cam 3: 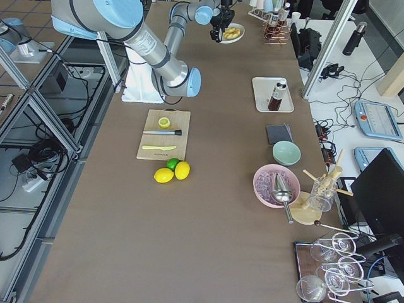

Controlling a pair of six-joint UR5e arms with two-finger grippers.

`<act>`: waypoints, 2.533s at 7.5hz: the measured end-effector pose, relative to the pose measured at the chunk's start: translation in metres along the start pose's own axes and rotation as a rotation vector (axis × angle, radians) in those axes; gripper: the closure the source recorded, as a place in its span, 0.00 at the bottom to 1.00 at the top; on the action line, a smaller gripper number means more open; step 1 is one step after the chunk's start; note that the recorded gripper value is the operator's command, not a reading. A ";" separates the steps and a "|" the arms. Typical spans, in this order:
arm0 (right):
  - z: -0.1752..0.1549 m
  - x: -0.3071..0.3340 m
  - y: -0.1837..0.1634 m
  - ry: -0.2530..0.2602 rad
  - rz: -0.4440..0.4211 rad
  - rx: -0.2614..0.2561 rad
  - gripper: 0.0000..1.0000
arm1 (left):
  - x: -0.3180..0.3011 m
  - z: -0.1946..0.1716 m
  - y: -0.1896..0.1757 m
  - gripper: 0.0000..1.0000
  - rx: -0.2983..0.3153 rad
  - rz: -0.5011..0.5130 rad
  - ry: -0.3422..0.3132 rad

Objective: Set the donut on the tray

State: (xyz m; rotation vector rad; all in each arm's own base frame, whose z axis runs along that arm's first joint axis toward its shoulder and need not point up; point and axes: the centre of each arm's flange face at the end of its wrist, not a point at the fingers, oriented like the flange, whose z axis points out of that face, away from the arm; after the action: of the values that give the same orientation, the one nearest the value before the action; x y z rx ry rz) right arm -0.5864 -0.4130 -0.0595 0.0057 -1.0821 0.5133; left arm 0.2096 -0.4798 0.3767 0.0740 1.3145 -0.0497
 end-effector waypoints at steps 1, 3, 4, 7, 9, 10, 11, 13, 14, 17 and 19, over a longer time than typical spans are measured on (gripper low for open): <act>-0.009 0.007 -0.008 -0.007 -0.006 -0.008 0.00 | 0.007 0.008 -0.017 1.00 0.022 -0.026 -0.025; -0.033 0.043 -0.039 0.004 -0.063 -0.032 0.00 | 0.030 0.035 -0.052 1.00 0.054 -0.104 -0.070; -0.043 0.077 -0.066 0.014 -0.119 -0.031 0.00 | 0.045 0.059 -0.071 1.00 0.073 -0.185 -0.089; -0.050 0.164 -0.169 0.086 -0.267 -0.033 0.00 | 0.087 0.137 -0.130 1.00 0.152 -0.552 -0.130; -0.048 0.229 -0.242 0.162 -0.382 -0.051 0.00 | 0.118 0.190 -0.147 1.00 0.266 -0.707 -0.148; -0.050 0.268 -0.282 0.202 -0.451 -0.062 0.00 | 0.125 0.206 -0.153 1.00 0.305 -0.743 -0.155; -0.058 0.310 -0.322 0.233 -0.505 -0.084 0.00 | 0.138 0.221 -0.158 1.00 0.341 -0.774 -0.157; -0.086 0.414 -0.395 0.282 -0.608 -0.129 0.00 | 0.179 0.262 -0.156 1.00 0.402 -0.822 -0.148; -0.101 0.463 -0.425 0.296 -0.652 -0.153 0.00 | 0.195 0.281 -0.153 1.00 0.429 -0.837 -0.146; -0.127 0.579 -0.481 0.327 -0.729 -0.208 0.00 | 0.229 0.307 -0.148 0.01 0.454 -0.818 -0.124; -0.135 0.619 -0.497 0.338 -0.755 -0.227 0.00 | 0.228 0.301 -0.142 0.01 0.439 -0.721 -0.128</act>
State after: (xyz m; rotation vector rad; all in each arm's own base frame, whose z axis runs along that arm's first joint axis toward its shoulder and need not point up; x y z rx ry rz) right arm -0.0470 -0.5726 0.5173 0.1192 -0.7257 -0.2836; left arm 0.5459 -0.6449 0.2281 -0.0340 1.1266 -0.9414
